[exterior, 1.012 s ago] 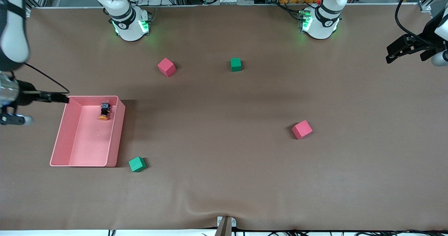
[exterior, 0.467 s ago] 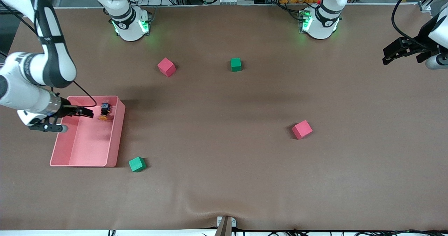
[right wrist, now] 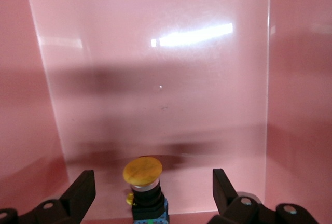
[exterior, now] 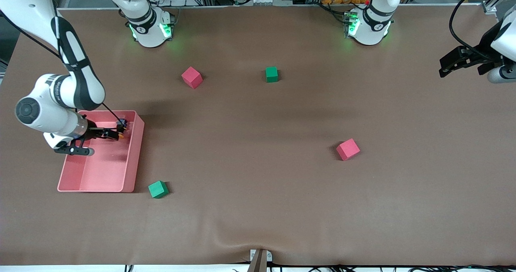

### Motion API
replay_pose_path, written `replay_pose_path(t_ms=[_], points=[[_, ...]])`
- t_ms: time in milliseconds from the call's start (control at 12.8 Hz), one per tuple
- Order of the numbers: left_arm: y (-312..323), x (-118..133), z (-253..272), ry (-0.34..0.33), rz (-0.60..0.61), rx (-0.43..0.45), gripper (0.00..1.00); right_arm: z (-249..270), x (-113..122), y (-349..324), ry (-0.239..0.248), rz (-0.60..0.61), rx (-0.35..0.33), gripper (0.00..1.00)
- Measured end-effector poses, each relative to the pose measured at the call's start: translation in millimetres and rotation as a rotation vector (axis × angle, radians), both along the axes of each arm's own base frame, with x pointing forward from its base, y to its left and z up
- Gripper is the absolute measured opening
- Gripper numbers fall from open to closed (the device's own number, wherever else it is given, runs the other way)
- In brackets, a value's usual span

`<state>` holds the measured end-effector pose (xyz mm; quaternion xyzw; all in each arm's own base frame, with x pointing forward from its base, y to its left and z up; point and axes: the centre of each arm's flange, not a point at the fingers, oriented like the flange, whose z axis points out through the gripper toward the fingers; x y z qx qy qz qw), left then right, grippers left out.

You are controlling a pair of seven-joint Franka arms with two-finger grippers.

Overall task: Place and upright button with both arms
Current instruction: 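Lower the right gripper into the tray and grasp the yellow button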

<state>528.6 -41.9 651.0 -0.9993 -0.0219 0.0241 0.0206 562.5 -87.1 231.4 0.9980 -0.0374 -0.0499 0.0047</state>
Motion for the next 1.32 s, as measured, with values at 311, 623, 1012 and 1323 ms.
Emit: replay_pose_path(t_ms=[311,623,1012,1323], points=[[0,2,-3,-0.002,0.000,0.000,1.00,-8,-5,0,-0.002,0.010,-0.007,1.00],[0,5,-7,-0.005,-0.001,-0.001,1.00,-34,-24,2,-0.055,0.010,-0.008,1.00],[0,7,-11,0.002,-0.001,-0.001,1.00,-47,-29,-3,-0.070,-0.001,-0.008,1.00],[0,8,-13,0.002,-0.001,-0.001,1.00,-58,-31,-3,-0.059,-0.001,-0.005,1.00]])
